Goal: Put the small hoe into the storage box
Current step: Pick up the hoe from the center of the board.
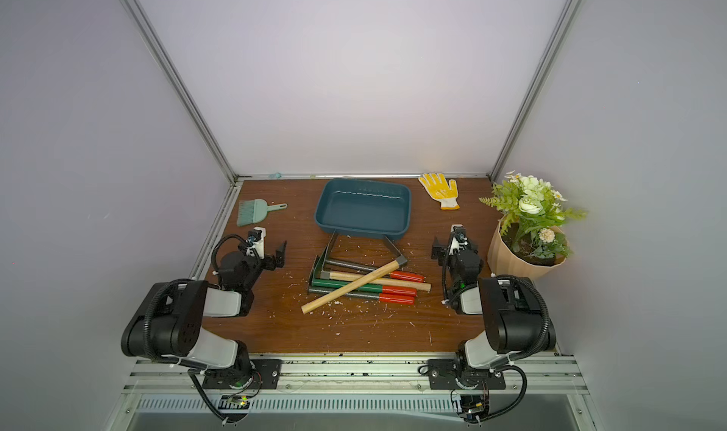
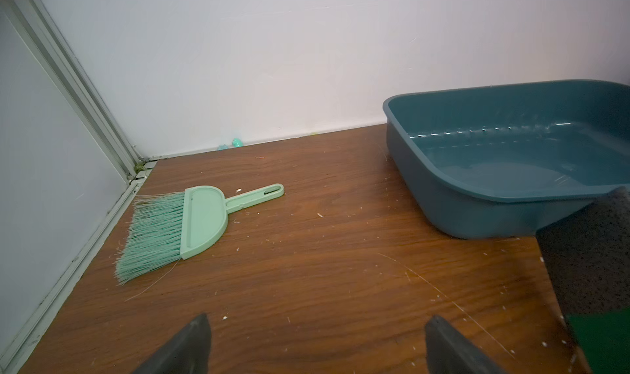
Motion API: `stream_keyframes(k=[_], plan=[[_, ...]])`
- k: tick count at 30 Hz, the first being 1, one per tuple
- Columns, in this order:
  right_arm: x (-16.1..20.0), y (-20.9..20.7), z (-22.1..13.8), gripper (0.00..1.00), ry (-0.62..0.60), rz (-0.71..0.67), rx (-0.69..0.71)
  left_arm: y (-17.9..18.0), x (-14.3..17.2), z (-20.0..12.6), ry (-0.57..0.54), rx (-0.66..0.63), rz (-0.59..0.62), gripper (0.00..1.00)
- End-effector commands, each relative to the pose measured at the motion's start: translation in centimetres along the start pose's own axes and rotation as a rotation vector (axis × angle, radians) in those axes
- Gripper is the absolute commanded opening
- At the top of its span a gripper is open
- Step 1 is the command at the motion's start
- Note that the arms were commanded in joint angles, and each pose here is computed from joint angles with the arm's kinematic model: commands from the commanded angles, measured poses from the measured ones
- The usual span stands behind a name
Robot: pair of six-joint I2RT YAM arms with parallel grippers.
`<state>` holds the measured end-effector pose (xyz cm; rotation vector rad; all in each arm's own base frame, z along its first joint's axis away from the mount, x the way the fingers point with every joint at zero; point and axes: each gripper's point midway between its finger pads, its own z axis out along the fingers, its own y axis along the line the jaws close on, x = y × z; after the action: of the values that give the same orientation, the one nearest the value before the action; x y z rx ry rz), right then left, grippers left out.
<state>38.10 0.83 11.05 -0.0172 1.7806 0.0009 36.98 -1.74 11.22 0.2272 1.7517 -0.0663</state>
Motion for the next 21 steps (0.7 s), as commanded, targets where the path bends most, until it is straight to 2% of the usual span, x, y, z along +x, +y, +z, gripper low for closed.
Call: stream_keyframes(k=[1, 21], plan=[[-1.49, 0.08, -0.20, 1.00, -0.050, -0.017, -0.008, -0.38, -0.77, -0.13, -0.026, 0.015, 0.018, 0.98], [-1.39, 0.08, -0.15, 1.00, -0.046, -0.015, -0.009, -0.26, -0.67, -0.01, -0.022, 0.014, 0.013, 0.98]])
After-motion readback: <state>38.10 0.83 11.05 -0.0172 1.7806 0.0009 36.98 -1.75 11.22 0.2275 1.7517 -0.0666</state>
